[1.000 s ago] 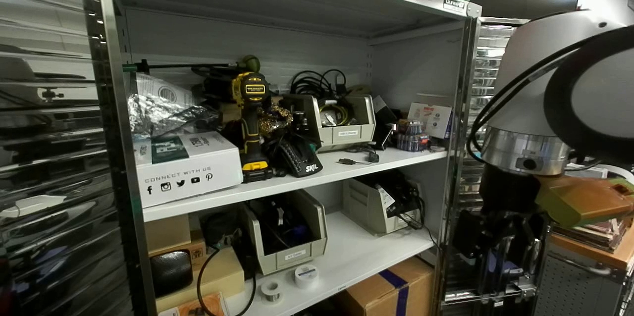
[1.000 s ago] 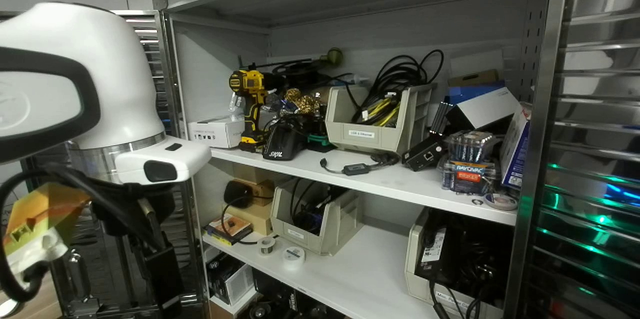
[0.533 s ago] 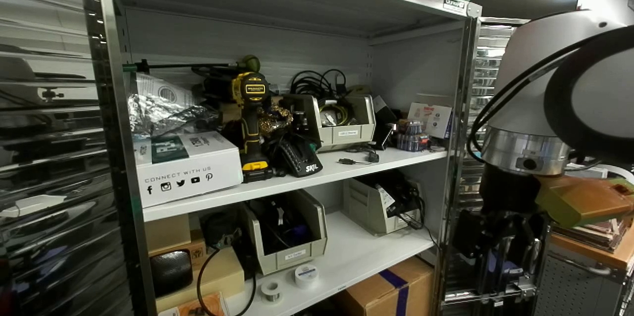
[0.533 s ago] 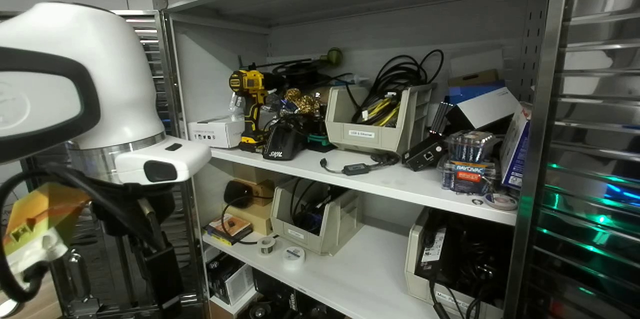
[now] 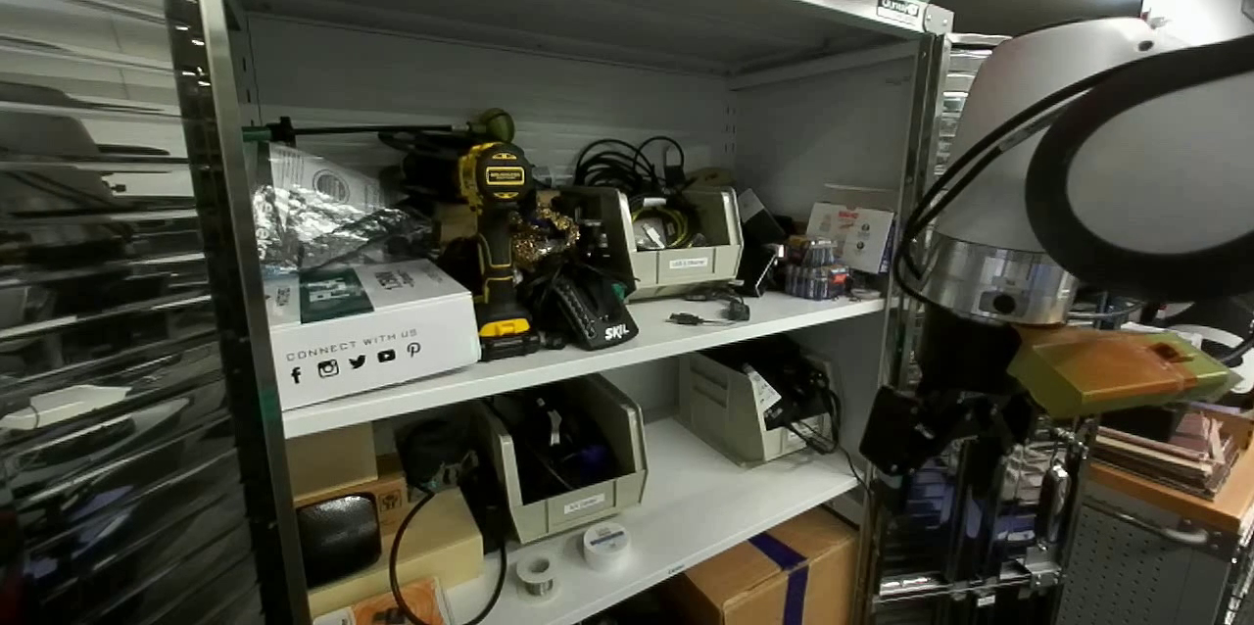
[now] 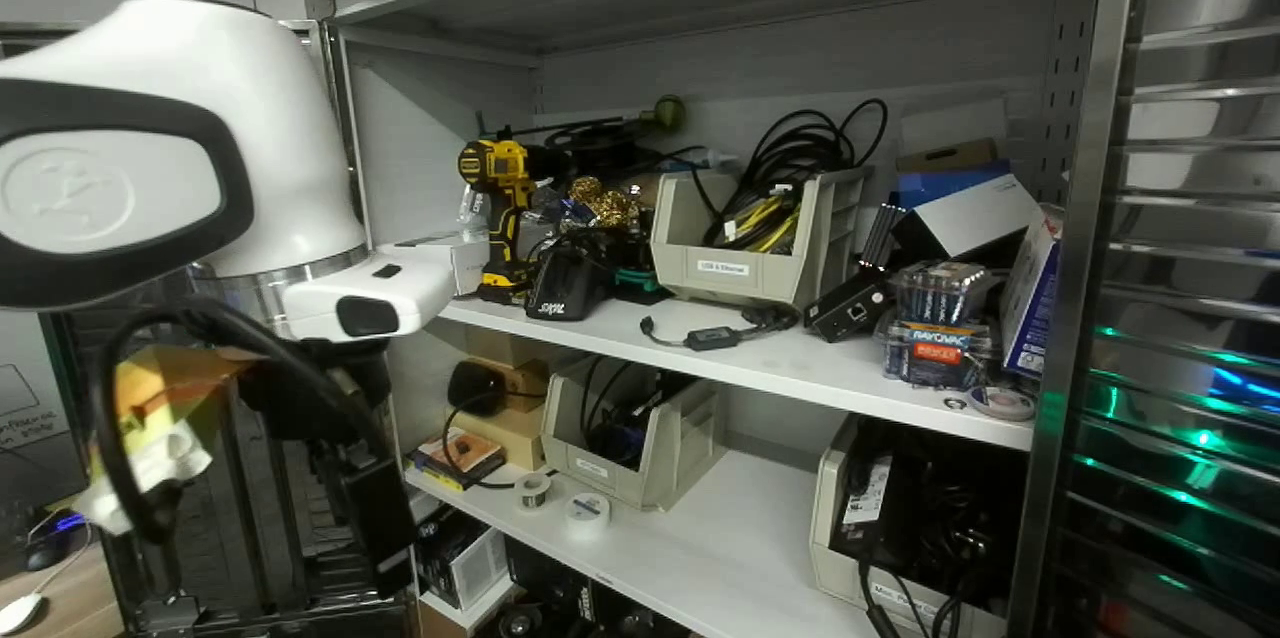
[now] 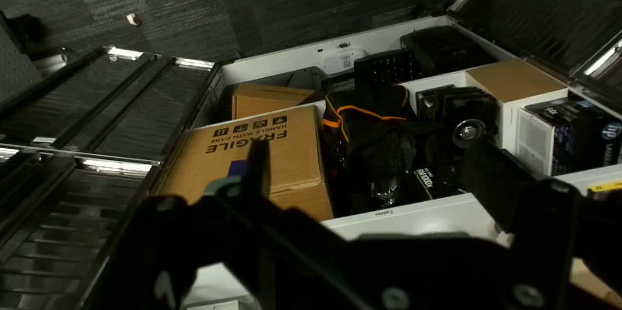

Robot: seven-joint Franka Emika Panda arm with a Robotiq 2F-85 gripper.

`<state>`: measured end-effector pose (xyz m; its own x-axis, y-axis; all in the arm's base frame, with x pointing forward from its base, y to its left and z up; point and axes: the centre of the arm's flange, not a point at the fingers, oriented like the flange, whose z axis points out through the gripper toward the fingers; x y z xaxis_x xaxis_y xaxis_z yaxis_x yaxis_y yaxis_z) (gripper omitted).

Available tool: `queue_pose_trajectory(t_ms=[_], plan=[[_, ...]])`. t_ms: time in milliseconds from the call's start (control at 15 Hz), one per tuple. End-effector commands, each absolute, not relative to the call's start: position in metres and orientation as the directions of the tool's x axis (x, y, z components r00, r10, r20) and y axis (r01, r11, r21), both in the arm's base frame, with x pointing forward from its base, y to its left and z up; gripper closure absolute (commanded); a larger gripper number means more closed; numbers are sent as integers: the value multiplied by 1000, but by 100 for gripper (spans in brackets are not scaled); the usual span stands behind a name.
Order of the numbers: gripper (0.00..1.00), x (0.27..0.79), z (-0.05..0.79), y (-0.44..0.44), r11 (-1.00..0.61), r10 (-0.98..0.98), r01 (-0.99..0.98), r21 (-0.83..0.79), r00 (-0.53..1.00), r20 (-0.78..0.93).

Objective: Put the grey cable inside the toolbox

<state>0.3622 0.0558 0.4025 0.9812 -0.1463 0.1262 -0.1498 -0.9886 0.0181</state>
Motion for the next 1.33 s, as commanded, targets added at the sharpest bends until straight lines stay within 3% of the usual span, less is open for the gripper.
queue_pose_trajectory(t_ms=[0, 1267], plan=[[0, 409, 409, 50, -989, -133, -141, 34, 973, 188], [0, 609, 492, -7, -896, -443, -426, -129, 824, 354]])
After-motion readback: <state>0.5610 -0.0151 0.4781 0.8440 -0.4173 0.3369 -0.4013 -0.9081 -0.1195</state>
